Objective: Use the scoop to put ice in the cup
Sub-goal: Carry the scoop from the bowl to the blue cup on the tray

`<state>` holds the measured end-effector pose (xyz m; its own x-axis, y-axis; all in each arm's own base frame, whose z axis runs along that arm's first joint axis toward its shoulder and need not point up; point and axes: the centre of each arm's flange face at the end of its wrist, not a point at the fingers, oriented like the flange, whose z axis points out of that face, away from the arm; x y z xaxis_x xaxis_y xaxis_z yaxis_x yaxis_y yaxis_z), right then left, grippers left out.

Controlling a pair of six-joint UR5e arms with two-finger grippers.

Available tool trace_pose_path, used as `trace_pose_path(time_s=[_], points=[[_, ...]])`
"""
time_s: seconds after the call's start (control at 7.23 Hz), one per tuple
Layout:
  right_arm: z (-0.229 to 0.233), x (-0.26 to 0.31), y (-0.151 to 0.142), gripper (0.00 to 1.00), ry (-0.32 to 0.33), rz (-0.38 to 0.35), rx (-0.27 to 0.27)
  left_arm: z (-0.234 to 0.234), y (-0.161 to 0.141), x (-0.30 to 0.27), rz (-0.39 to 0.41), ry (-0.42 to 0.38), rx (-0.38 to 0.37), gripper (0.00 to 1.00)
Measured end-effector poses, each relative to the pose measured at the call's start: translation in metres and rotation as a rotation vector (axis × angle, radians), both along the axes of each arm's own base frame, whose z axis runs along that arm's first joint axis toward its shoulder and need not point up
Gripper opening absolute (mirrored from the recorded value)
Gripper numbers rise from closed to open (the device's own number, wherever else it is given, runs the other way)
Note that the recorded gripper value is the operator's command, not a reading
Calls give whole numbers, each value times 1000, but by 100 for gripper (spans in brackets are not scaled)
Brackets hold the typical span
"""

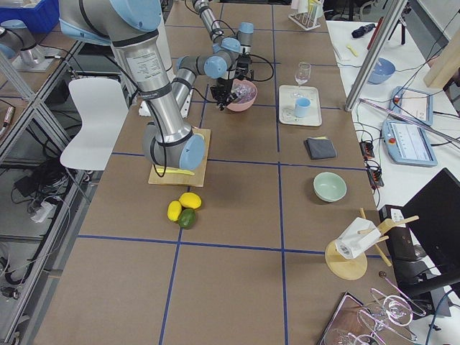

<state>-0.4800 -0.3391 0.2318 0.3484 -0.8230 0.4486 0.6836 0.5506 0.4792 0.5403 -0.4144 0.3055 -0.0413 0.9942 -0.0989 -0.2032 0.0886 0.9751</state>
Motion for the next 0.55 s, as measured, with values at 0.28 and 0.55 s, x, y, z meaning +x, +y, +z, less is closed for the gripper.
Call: trace_pose_path(time_s=[0.28, 0.55], points=[[-10, 9, 4, 0, -28, 35, -11, 0, -1, -1, -2, 1, 0, 100], [-17, 21, 9, 0, -49, 78, -30, -1, -2, -2, -3, 3, 1, 100]])
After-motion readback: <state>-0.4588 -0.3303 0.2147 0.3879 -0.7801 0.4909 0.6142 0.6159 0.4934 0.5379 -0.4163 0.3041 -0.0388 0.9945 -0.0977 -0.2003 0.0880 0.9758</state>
